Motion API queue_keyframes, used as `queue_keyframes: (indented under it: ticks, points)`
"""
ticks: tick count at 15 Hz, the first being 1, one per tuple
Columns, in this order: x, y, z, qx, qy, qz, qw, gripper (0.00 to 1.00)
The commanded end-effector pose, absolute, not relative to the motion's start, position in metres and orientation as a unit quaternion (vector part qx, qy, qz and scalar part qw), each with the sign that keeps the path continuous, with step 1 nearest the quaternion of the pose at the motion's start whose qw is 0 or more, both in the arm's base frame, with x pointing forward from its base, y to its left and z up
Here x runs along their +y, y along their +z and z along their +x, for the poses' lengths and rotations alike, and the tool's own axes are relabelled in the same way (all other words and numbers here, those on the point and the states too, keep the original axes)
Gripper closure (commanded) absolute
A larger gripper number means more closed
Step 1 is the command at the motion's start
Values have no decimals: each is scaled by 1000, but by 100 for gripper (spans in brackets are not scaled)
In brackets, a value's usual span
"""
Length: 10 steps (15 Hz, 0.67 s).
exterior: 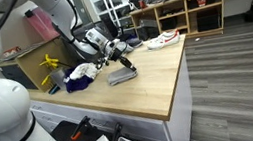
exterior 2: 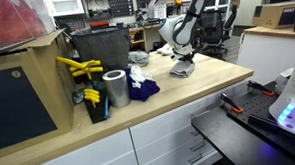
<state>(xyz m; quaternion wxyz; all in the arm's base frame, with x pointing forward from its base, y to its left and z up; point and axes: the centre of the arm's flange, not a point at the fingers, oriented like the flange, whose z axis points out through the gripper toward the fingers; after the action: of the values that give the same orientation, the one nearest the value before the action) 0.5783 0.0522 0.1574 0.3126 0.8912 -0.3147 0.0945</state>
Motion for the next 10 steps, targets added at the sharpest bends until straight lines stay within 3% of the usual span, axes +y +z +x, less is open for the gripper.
queue_keyframes:
  ticks: [1,10]
  points:
    - [54,146,586,-321,109,888,312,100]
    - [42,139,574,-355,106,870,326,100]
